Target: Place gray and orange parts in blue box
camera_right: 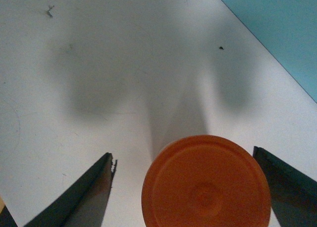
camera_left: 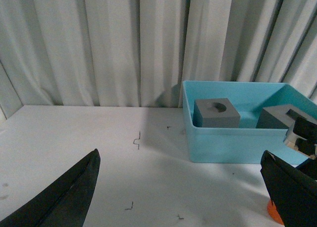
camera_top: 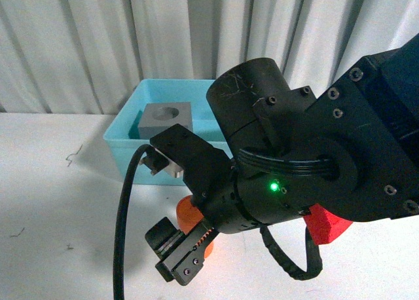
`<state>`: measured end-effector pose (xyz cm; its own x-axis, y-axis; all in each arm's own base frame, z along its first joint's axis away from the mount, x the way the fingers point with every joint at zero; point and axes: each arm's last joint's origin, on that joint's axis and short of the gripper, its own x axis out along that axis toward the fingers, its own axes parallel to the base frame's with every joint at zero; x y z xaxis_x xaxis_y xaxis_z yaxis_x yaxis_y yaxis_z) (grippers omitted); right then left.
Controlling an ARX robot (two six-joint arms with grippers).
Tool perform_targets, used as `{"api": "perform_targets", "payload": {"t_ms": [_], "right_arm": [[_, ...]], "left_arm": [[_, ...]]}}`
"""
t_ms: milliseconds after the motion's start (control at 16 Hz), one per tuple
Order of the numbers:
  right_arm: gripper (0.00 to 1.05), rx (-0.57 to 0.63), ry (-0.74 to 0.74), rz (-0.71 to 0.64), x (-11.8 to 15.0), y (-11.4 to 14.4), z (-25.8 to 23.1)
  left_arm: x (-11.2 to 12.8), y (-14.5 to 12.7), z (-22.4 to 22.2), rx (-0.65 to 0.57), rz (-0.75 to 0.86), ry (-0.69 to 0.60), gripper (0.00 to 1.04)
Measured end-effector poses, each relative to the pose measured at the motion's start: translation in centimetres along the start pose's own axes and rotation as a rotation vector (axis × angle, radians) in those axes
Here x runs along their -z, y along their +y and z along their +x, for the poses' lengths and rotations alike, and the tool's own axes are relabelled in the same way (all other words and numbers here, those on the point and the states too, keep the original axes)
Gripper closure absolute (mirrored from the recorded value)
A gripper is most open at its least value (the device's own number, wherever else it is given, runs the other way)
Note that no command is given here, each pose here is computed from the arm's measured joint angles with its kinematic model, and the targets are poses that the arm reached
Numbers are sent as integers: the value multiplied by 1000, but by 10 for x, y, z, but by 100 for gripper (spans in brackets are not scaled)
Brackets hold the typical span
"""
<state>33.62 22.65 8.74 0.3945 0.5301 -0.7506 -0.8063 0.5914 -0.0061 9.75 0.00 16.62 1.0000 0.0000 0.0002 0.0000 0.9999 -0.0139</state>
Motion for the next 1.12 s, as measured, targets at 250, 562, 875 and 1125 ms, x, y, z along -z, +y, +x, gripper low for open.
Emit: {"api": "perform_targets", "payload": {"t_ms": [250,562,875,1125], "right_arm": [[55,21,-6,-7,-3,0,4],[57,84,-144,69,-6,0,-37],[57,314,-589,103,-73,-48,-187],[57,335,-573,234,-115,-103,-156]], "left_arm": [[0,0,0,0,0,0,7],[0,0,0,0,0,0,7],[0,0,0,0,0,0,7],[0,0,0,0,0,0,7]]}}
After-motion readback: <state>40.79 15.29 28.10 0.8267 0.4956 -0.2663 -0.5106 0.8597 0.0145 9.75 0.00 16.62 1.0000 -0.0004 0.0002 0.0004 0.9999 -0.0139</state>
